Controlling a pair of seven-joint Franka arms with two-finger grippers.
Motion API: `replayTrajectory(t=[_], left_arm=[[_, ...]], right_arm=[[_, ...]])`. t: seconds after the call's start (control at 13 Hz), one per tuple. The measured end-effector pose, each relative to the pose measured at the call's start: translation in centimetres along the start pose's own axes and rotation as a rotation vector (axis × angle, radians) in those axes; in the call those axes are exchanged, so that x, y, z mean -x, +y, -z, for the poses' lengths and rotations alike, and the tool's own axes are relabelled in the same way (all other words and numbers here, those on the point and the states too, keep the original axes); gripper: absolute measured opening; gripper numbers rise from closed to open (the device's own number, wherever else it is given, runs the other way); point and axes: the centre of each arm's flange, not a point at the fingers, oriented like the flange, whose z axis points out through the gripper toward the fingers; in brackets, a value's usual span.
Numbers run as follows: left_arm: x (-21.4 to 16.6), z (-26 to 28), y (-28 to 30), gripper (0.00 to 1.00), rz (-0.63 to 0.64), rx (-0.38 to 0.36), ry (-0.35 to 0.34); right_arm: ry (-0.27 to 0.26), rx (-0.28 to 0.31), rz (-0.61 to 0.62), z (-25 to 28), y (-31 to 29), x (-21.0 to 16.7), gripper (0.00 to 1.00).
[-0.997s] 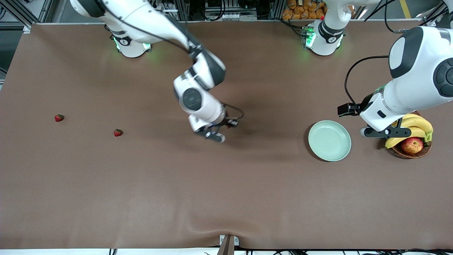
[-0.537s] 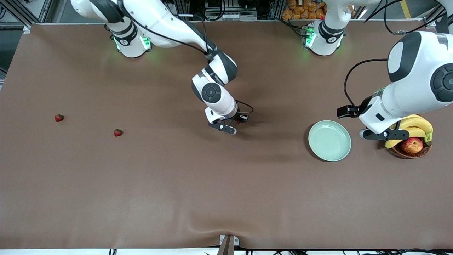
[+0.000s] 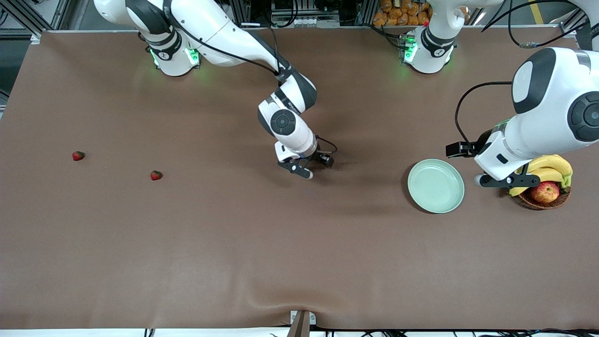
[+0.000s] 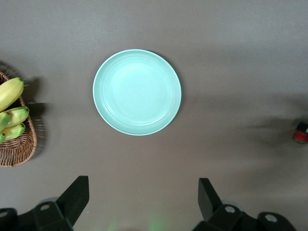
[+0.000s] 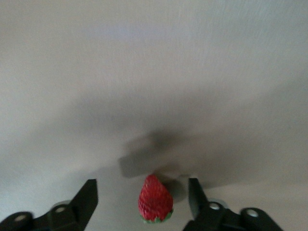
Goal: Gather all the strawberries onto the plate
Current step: 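Carry the strawberry to mid-table with the right gripper and release it, then lift the middle strawberry with the left gripper while the right gripper grasps another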
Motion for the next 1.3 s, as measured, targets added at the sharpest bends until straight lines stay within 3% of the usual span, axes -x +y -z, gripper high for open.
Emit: replayTrajectory(t=[0.08,0.23,0.46,0.69,0.92,1.07,1.3], left_arm=[[0.1,-0.1,0.7,1.00,-0.012,-0.003,-0.002],[0.6,-0.2,3.2,1.00,-0.032,-0.011,-0.003],[2.3,-1.2,10.6,1.00,-0.024,-0.039,-0.011],[4.4,-4.5,19.1,1.00,0.020,-0.080,-0.029],[5.8,-9.0,26.8,1.00,0.071,-0.091,-0.001],[6.2,-12.6,30.3,1.00,0.092,-0.098,0.002],[5.9,-18.0,34.4,1.00,0.126,-0.048,0.020]], right_arm=[[-0.013,0.020,-0.002,1.8,-0.3,-1.6,1.00],[-0.045,0.064,-0.019,7.1,-0.5,-5.5,1.00],[-0.047,0.125,0.013,14.8,2.1,-12.8,1.00],[-0.071,0.174,0.060,20.3,8.9,-22.0,1.00],[-0.076,0.248,0.123,23.1,17.2,-29.9,1.00],[-0.083,0.301,0.193,23.6,22.0,-32.7,1.00],[-0.117,0.335,0.295,24.9,29.5,-35.2,1.00]])
